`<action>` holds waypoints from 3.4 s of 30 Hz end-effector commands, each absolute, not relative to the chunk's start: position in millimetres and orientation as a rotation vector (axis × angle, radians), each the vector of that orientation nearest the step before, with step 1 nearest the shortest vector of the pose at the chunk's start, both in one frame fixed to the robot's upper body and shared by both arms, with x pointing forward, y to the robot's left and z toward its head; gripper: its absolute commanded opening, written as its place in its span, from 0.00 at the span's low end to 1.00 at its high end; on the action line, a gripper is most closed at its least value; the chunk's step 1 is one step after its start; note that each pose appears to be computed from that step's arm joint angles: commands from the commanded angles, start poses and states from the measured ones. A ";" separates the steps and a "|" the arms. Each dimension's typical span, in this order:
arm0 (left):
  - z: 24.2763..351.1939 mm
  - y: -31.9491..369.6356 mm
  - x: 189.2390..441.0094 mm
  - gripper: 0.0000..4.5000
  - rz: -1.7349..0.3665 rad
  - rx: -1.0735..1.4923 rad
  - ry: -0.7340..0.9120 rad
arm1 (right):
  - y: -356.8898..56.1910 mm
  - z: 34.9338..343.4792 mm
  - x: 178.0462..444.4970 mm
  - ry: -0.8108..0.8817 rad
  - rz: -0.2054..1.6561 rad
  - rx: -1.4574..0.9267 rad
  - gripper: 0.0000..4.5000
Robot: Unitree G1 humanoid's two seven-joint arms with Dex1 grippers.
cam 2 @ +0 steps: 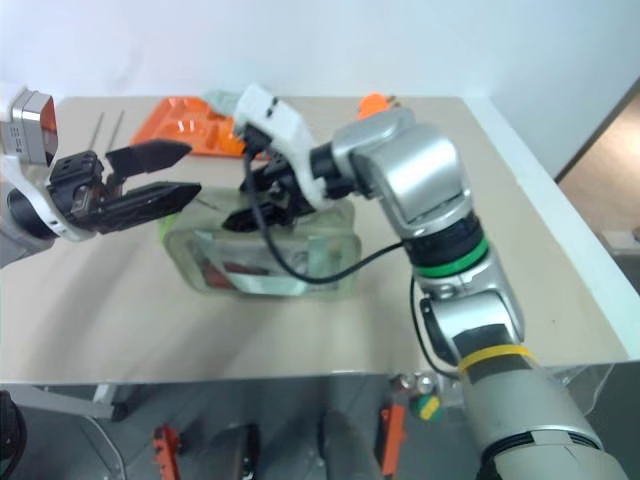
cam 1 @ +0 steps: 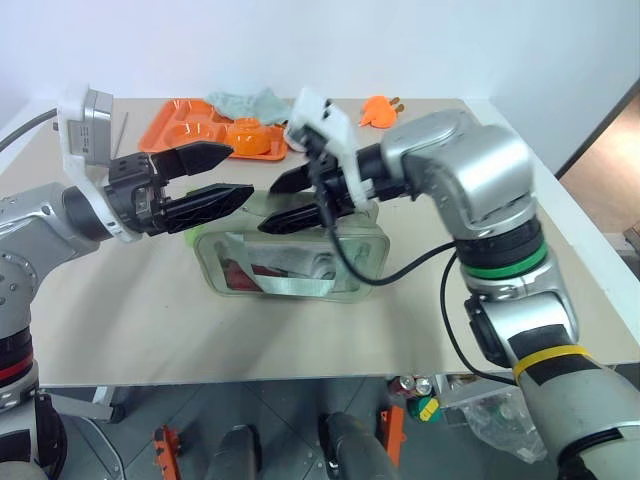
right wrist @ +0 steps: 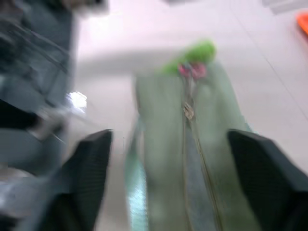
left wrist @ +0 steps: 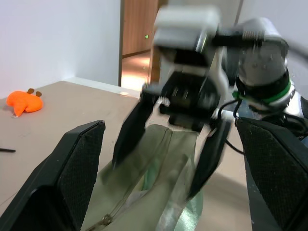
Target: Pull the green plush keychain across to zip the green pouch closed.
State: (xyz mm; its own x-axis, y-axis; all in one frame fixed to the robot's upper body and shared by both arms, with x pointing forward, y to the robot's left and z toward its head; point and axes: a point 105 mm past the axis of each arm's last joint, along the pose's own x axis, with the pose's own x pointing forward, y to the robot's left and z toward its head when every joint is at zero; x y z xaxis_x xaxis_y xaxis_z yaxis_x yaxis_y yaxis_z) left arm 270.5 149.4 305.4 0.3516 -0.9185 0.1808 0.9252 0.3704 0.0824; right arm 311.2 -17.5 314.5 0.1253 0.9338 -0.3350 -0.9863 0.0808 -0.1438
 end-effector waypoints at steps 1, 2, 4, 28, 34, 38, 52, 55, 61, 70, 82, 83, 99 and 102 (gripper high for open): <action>313.4 149.8 263.6 1.00 -1.212 -0.010 -0.232 | -52.3 359.9 297.6 -0.128 1.504 -0.344 0.99; 312.8 149.3 262.6 1.00 -1.219 -0.008 -0.227 | -62.0 361.9 299.4 -0.201 1.468 -0.373 0.99; 310.7 148.2 260.9 1.00 -1.233 0.002 -0.209 | -80.2 356.4 304.6 -0.295 1.379 -0.410 0.99; 297.8 137.4 267.0 1.00 -1.324 0.059 -0.103 | -127.1 240.8 303.0 0.025 1.260 -0.501 0.99; 286.5 150.6 270.8 1.00 -1.284 0.080 -0.052 | -119.8 229.2 305.6 0.044 1.276 -0.518 0.99; 283.6 163.7 271.7 1.00 -1.241 0.066 -0.037 | -116.5 226.9 303.1 0.036 1.299 -0.511 0.73; 274.8 237.8 284.8 1.00 -0.925 -0.030 -0.022 | -112.8 219.2 304.6 0.037 1.300 -0.517 0.01; 262.8 250.2 284.8 1.00 -0.881 -0.061 0.010 | -112.8 218.3 306.1 0.041 1.294 -0.513 0.01; 235.2 257.7 283.6 1.00 -0.843 -0.081 0.109 | -111.3 214.9 306.8 0.054 1.292 -0.514 0.01; 235.8 267.3 298.1 1.00 -0.792 -0.183 0.064 | -111.0 213.6 306.1 0.051 1.288 -0.521 0.01; 213.8 242.9 325.4 1.00 -0.833 -0.217 0.121 | -110.6 216.4 305.8 0.041 1.282 -0.538 0.01; 212.3 242.0 327.8 1.00 -0.829 -0.212 0.123 | -111.0 216.6 305.7 0.041 1.280 -0.540 0.01; 220.2 226.9 332.9 0.00 -0.858 -0.191 0.076 | -108.9 216.8 308.1 0.036 1.284 -0.546 0.00; 229.1 232.1 332.7 0.00 -0.837 -0.159 0.054 | -109.0 214.2 308.9 0.044 1.284 -0.548 0.00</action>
State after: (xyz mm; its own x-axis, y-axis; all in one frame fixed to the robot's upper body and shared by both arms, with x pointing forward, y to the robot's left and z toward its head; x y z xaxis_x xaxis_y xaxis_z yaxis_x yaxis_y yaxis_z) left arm 335.8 225.6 204.9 0.6559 -0.7545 -0.0246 0.7285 0.6412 -0.2412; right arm 310.0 -114.4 212.3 0.3124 0.8918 -0.3271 -0.9179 0.1946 -0.3459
